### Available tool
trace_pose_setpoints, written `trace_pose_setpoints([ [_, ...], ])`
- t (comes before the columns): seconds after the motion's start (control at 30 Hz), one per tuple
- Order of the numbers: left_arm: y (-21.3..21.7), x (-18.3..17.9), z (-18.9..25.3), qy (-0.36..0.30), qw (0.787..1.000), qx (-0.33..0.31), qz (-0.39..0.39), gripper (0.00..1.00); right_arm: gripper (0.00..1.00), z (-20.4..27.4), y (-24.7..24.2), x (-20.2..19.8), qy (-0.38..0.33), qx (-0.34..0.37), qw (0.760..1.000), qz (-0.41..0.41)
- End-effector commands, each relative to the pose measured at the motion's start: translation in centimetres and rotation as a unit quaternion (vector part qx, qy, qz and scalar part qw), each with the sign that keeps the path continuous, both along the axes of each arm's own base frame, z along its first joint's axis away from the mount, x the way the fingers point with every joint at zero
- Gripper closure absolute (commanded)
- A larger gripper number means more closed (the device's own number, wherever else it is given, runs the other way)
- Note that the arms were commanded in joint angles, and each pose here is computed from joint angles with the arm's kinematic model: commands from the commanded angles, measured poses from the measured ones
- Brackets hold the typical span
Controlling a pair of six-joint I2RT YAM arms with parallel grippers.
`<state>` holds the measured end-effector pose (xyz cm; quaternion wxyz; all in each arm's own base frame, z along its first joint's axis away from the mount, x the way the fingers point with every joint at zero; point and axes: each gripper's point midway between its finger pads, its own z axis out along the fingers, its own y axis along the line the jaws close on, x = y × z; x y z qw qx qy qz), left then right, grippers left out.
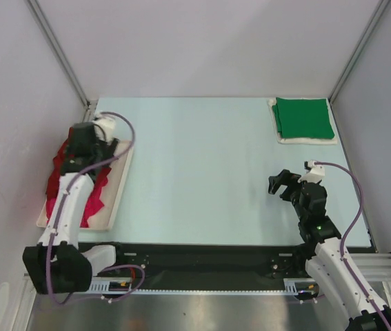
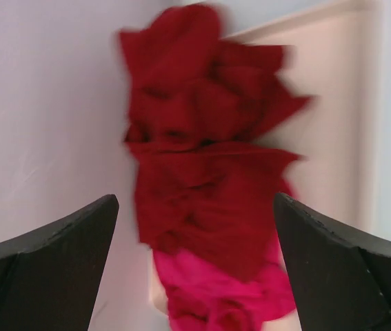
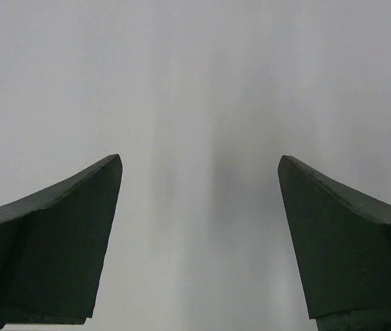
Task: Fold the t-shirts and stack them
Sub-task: Grab the tshirt from the pile
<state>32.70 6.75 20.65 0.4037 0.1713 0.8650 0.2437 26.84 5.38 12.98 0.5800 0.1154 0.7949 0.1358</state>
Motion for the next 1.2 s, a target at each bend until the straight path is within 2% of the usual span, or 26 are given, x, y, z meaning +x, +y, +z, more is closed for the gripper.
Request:
trace_pose_setpoints([
  [0.0,8.6,-2.3,1.5,0.033,0.993,0.002,0.113,0.00,0.00,1.5,-0.2,0.5,-0.022,-0.003,1.000,-0.007],
  [0.13,11.1,-2.3,-4.1,0.123,0.984,-0.045,0.119,0.00,0.00,1.5,-0.2,0.7,-0.023,-0.004,1.000,-0.008],
  [0.27,10.5,-0.3,-8.7,0.173,0.976,-0.091,0.091,0.08,0.00,1.7,-0.1,1.1,-0.022,-0.009,1.000,-0.005],
  [0.4,11.8,3.2,-9.8,0.151,0.977,-0.103,0.107,0.11,0.00,2.0,0.0,1.4,-0.013,-0.016,1.000,-0.002],
  [0.47,12.2,4.5,-9.7,0.132,0.978,-0.113,0.118,0.19,0.00,2.4,0.0,1.4,-0.015,-0.019,1.000,-0.002],
  [0.5,12.1,5.1,-9.9,0.128,0.977,-0.121,0.118,0.26,0.00,2.6,-0.1,1.4,-0.018,-0.020,1.000,-0.004],
  [0.53,11.8,5.4,-9.9,0.124,0.977,-0.129,0.113,0.48,0.00,2.7,-0.2,1.4,-0.021,-0.020,1.000,-0.006],
  [0.6,10.5,5.6,-9.6,0.117,0.976,-0.160,0.094,0.76,0.00,2.9,-0.3,1.4,-0.025,-0.019,0.999,-0.008],
  [0.63,10.1,5.6,-9.2,0.112,0.976,-0.164,0.089,0.99,0.00,2.9,-0.3,1.3,-0.026,-0.021,0.999,-0.008],
  [0.7,9.6,5.1,-8.8,0.103,0.977,-0.167,0.084,1.00,0.00,2.9,-0.4,1.3,-0.027,-0.022,0.999,-0.010],
  [0.8,8.9,4.4,-6.0,0.075,0.983,-0.151,0.074,1.00,0.00,2.8,-0.3,1.4,-0.023,-0.024,0.999,-0.008],
  [0.93,8.2,3.6,-0.7,0.025,0.989,-0.133,0.062,1.00,0.00,2.6,-0.1,1.5,-0.019,-0.024,1.000,-0.004],
  [0.97,7.7,3.2,2.1,0.000,0.991,-0.126,0.055,1.00,0.00,2.6,-0.1,1.6,-0.018,-0.024,1.000,-0.004],
  [1.07,4.5,2.2,6.4,-0.030,0.992,-0.126,0.009,1.00,0.00,3.2,0.1,1.7,-0.023,-0.017,1.000,-0.001],
  [1.13,0.0,2.2,9.8,-0.053,0.989,-0.120,-0.061,1.00,0.00,4.4,0.6,1.8,-0.034,-0.007,0.999,0.009],
  [1.17,-2.1,1.1,11.8,-0.067,0.986,-0.120,-0.093,1.00,0.00,5.0,0.9,1.8,-0.038,0.004,0.999,0.012],
])
